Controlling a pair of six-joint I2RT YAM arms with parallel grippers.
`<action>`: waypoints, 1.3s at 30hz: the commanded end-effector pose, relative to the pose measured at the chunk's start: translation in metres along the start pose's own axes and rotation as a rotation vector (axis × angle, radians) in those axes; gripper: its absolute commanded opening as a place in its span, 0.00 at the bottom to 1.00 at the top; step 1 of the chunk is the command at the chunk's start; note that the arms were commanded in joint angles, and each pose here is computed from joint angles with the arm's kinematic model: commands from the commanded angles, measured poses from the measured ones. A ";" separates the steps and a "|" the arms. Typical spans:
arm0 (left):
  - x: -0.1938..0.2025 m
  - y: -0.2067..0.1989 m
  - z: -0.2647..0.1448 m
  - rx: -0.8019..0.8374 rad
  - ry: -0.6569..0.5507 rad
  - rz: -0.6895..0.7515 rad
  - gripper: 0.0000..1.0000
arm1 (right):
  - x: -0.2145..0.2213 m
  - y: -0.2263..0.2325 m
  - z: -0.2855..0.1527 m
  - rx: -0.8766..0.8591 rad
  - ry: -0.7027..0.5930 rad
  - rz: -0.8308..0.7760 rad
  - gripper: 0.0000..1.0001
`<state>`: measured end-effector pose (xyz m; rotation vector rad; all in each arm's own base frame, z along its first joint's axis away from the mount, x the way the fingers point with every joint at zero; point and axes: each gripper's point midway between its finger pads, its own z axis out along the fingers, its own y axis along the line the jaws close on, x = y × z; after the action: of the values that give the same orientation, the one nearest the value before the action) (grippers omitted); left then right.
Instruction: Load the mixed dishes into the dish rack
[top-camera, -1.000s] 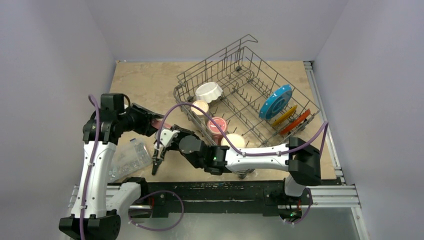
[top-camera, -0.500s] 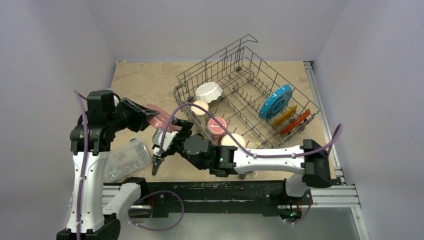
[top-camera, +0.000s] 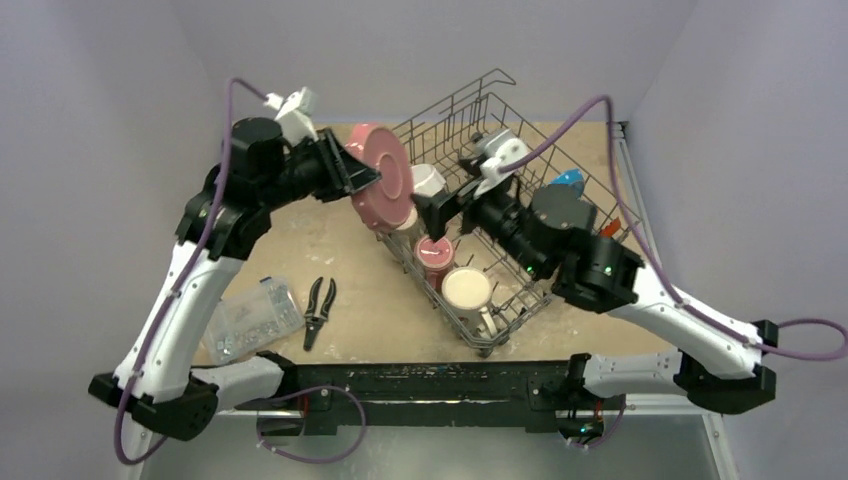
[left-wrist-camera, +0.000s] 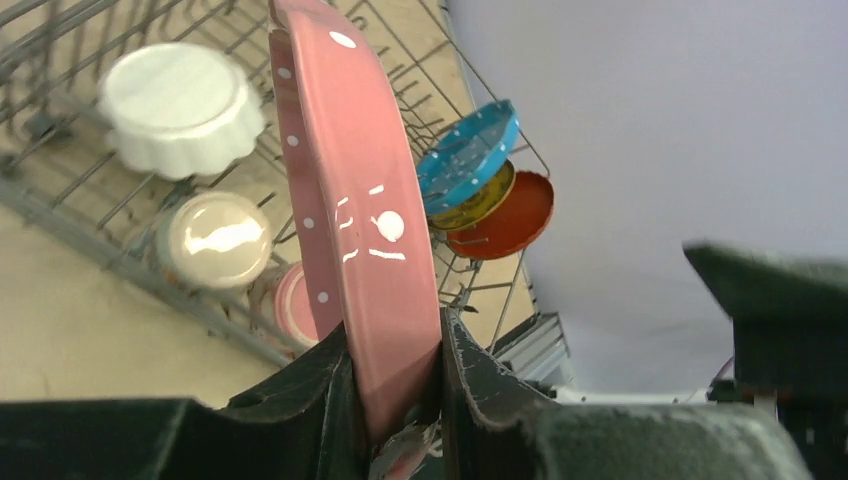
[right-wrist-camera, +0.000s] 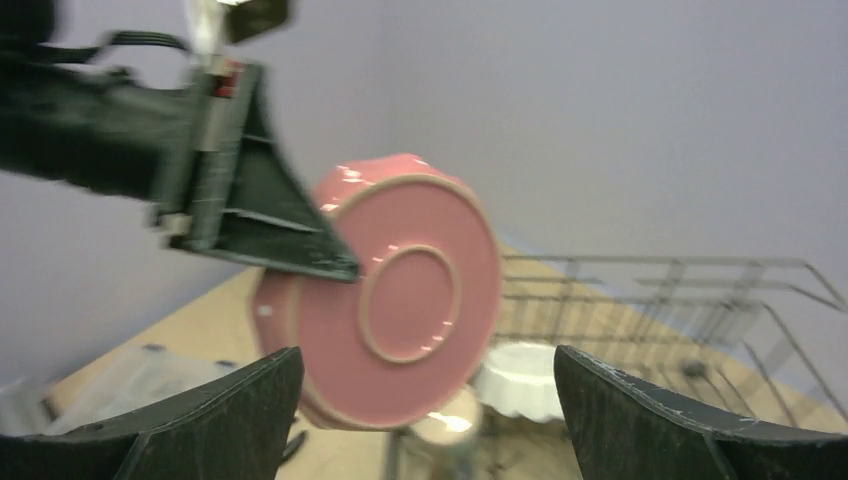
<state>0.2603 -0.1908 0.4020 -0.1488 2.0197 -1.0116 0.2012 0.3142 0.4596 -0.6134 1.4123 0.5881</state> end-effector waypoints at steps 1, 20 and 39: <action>-0.043 -0.105 0.009 0.382 -0.130 0.380 0.00 | 0.020 -0.065 -0.031 0.220 0.096 0.121 0.98; 0.007 -0.168 0.199 0.869 0.167 0.575 0.00 | 0.026 -0.135 -0.121 0.555 0.107 0.269 0.98; 0.045 -0.111 0.295 0.835 0.186 0.644 0.00 | 0.033 -0.146 -0.162 0.597 0.148 0.343 0.98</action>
<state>0.4201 -0.4589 0.2866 0.8917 1.8124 -1.3895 0.1888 0.1034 0.4206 0.0236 1.7464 0.3759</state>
